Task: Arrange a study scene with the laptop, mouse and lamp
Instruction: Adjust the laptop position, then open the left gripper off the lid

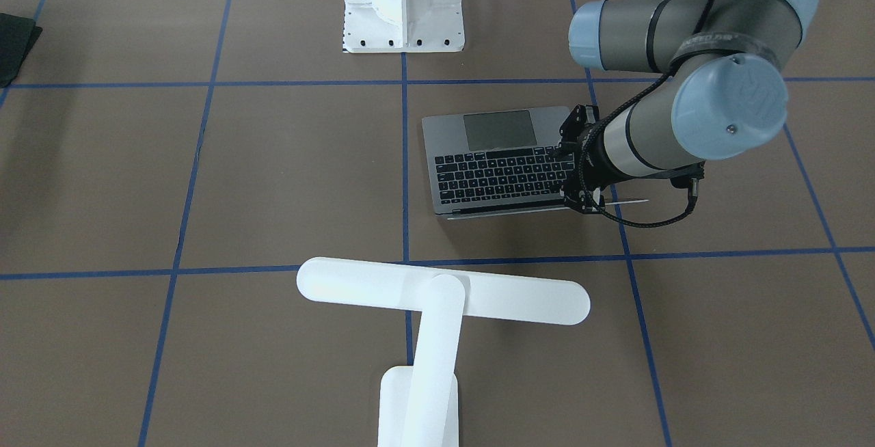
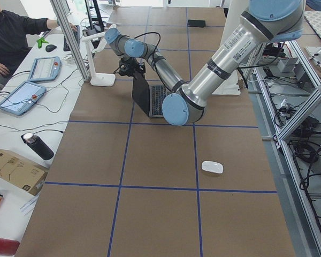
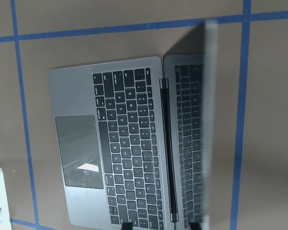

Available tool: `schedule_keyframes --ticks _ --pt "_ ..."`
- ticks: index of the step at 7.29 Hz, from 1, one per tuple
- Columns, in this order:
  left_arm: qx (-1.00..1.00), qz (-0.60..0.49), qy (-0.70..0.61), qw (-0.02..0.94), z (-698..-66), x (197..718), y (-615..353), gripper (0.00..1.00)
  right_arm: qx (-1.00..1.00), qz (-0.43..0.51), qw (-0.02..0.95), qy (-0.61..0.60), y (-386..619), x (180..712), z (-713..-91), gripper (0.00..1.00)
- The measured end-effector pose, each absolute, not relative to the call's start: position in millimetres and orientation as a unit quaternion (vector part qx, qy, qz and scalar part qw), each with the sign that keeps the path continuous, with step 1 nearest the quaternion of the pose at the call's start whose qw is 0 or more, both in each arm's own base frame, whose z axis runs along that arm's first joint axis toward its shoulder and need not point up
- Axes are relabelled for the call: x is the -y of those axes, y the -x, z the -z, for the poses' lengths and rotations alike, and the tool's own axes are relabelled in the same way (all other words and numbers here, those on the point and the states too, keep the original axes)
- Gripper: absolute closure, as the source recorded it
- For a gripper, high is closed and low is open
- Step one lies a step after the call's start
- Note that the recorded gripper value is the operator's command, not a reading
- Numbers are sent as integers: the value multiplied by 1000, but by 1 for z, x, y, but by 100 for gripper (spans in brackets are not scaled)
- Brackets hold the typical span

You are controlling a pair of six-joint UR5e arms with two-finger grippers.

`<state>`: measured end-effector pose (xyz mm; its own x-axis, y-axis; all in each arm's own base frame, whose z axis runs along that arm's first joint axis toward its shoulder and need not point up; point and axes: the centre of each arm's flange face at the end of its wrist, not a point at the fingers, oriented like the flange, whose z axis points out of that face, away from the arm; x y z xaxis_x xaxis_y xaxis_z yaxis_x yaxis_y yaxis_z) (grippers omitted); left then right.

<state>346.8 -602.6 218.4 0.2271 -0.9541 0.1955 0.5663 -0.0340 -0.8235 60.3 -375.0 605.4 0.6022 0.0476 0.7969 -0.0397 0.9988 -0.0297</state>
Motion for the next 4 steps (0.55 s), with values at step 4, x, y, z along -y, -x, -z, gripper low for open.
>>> schedule_keyframes --ticks 4 --pt "-249 574 414 661 -206 588 -329 0 441 -23 897 -4 -65 366 -611 1"
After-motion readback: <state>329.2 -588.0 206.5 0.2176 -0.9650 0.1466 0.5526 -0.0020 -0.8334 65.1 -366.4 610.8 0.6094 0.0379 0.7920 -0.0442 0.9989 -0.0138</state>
